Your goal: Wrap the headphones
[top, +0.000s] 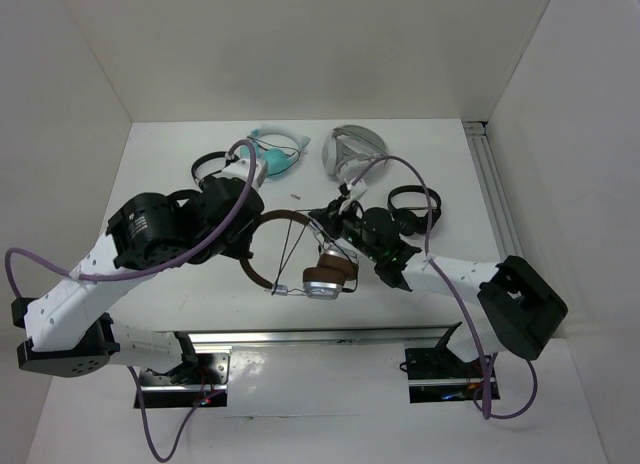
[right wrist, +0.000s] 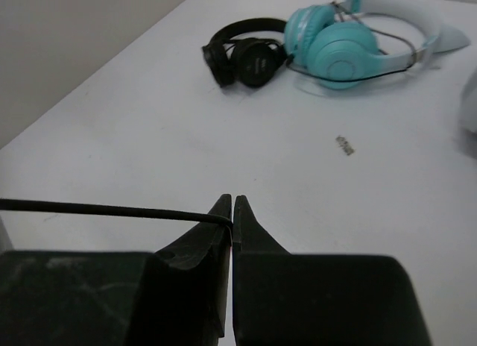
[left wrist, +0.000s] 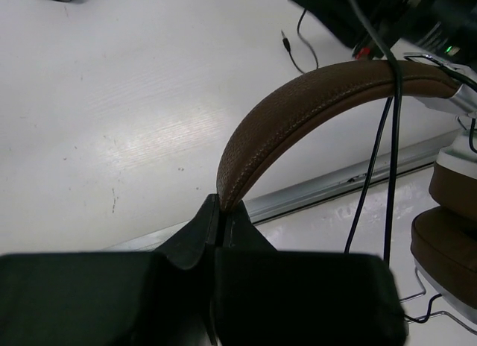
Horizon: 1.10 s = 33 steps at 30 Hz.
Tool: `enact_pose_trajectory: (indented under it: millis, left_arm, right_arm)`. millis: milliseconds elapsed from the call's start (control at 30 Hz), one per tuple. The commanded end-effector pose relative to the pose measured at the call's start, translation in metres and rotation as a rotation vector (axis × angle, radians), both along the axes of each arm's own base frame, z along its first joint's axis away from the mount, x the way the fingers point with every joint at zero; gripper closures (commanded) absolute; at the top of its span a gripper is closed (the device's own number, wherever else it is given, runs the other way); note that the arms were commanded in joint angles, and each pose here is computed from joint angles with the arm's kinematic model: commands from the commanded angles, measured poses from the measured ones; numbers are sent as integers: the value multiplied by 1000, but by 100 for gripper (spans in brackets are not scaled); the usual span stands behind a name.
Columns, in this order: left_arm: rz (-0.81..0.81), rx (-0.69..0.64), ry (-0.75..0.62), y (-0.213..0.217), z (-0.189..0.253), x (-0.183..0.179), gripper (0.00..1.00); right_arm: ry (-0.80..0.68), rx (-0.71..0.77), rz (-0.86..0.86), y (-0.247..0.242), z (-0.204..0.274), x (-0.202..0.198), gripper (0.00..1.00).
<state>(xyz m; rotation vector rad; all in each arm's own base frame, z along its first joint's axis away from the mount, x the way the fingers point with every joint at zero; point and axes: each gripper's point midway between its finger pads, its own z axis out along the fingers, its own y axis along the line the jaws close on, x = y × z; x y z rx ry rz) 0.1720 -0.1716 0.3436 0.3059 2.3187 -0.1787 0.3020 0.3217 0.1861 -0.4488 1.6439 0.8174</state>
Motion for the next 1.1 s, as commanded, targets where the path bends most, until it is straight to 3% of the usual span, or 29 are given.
enact_pose_trajectory:
  millis: [0,567,700,800,933,1067]
  left_arm:
    - [2,-177,-20,-15,20,-4,100]
    - [-91,-162,42,-15,3,-21,100]
    - [-139,-248,25,-24,15,-26,100]
    - [-201,-342,-9,-40,30,-27,100]
    - [-204,-439,-68,-49,50,-22,100]
    - [-166,-508,-130,-47,72,-16,100]
  right_arm:
    - [44,-29,-196,-44,-10,27,100]
    - [79,-4,-329,-110,-5,60,100]
    - [75,7,-271,-101,-3,55,100]
    - [91,14,-106,-75,-8,42,100]
    - [98,42,51,-39,-15,20,100]
    - [119,56,84,-14,-32,6,98]
